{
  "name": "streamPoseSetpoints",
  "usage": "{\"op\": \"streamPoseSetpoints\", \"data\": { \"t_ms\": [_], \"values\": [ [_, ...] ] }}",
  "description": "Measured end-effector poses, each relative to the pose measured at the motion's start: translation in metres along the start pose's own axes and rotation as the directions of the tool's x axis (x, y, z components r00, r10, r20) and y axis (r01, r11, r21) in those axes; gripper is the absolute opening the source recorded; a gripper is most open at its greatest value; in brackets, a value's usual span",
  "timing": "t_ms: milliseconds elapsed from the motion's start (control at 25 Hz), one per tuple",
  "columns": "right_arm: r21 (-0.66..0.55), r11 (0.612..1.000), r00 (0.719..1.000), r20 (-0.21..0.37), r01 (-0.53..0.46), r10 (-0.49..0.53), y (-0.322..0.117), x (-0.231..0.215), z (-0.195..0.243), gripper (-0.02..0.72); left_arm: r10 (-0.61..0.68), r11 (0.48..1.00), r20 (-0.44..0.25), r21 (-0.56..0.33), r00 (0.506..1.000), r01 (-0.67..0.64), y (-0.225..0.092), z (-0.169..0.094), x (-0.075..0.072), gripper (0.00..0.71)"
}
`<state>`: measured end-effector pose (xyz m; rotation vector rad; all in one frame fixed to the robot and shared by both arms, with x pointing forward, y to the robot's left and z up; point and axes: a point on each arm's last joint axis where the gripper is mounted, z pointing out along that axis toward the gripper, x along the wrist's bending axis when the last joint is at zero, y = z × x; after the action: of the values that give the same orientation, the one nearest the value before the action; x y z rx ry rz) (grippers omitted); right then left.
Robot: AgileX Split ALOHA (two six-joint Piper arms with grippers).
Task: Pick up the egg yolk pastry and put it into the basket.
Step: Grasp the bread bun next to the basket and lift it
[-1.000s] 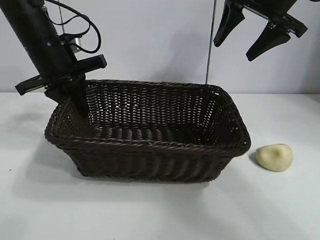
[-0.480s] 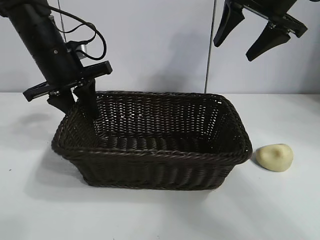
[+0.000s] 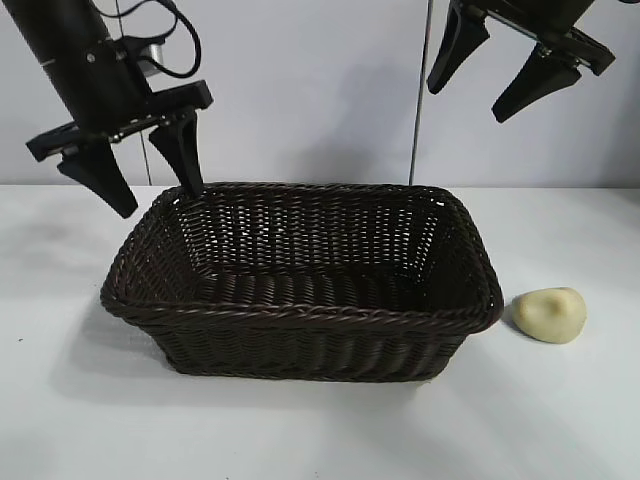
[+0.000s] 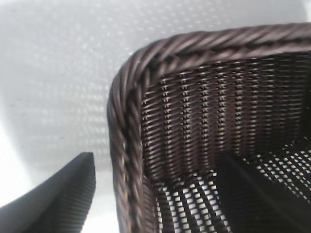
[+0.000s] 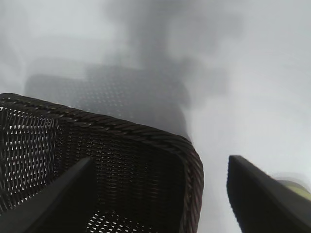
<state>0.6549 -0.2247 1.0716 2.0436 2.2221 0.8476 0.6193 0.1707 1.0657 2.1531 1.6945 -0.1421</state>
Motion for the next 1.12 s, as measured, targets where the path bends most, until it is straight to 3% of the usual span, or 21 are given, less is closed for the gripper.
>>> {"op": "streamPoseSetpoints", "data": {
  "t_ms": [200, 480, 920, 1120],
  "values": [
    [0.000, 1.000, 1.000, 0.000, 0.000, 0.000, 0.000, 0.000, 0.000, 0.539, 0.000, 0.995, 0.054, -0.099, 0.999, 0.005, -0.005, -0.026, -0.012, 0.514],
    [-0.002, 1.000, 1.000, 0.000, 0.000, 0.000, 0.000, 0.000, 0.000, 0.539, -0.117, 0.981, 0.156, -0.137, 0.981, 0.139, -0.011, 0.010, -0.007, 0.512],
    [0.048, 0.999, 1.000, -0.002, 0.001, -0.001, -0.004, 0.000, 0.000, 0.539, -0.139, 0.977, 0.163, -0.136, 0.977, 0.162, -0.014, 0.017, -0.005, 0.511],
    [0.117, 0.993, 0.998, 0.048, 0.025, -0.031, -0.011, -0.005, -0.001, 0.539, -0.139, 0.977, 0.163, -0.136, 0.977, 0.162, -0.014, 0.017, -0.005, 0.511]
  ]
}}
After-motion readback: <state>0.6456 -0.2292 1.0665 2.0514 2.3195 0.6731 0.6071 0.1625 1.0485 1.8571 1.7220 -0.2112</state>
